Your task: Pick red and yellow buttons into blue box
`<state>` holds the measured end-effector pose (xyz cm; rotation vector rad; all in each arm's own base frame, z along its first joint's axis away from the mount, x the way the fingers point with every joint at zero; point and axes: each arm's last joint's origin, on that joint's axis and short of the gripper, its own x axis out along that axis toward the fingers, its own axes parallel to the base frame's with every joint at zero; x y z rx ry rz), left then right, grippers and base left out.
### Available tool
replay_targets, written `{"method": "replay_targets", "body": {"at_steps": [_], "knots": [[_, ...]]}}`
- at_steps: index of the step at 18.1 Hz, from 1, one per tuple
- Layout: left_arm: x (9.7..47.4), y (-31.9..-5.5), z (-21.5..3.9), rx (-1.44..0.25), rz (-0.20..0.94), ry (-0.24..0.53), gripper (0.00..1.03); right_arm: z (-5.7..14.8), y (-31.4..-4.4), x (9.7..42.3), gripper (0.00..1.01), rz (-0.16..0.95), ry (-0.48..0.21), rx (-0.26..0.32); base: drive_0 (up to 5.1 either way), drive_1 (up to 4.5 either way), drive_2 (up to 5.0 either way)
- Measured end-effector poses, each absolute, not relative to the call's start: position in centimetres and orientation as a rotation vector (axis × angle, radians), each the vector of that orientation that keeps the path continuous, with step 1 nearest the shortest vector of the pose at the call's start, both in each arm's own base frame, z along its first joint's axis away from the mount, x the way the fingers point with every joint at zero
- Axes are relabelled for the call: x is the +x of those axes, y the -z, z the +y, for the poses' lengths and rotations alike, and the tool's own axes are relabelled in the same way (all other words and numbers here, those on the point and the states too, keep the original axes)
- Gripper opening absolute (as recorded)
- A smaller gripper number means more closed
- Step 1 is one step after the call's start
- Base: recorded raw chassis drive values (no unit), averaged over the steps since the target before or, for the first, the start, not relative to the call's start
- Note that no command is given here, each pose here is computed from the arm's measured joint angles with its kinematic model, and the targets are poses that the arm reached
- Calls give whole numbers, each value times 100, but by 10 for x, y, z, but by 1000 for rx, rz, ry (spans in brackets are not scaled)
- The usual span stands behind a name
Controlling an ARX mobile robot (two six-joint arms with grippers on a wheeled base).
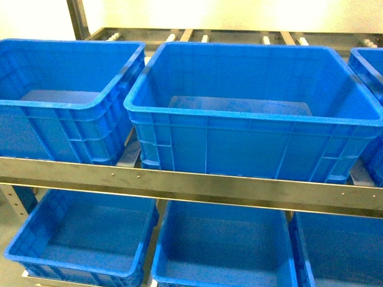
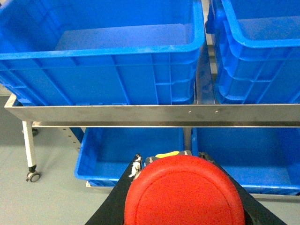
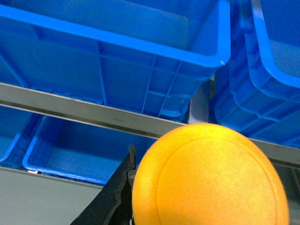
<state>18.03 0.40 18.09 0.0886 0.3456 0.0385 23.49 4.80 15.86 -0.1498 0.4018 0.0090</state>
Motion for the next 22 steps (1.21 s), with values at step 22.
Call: {"method": "replay_targets", "body": {"at_steps": [22], "knots": [[181, -181, 4, 89, 345, -43, 30, 50, -158, 235, 36, 425, -22, -160, 136, 66, -208]]}}
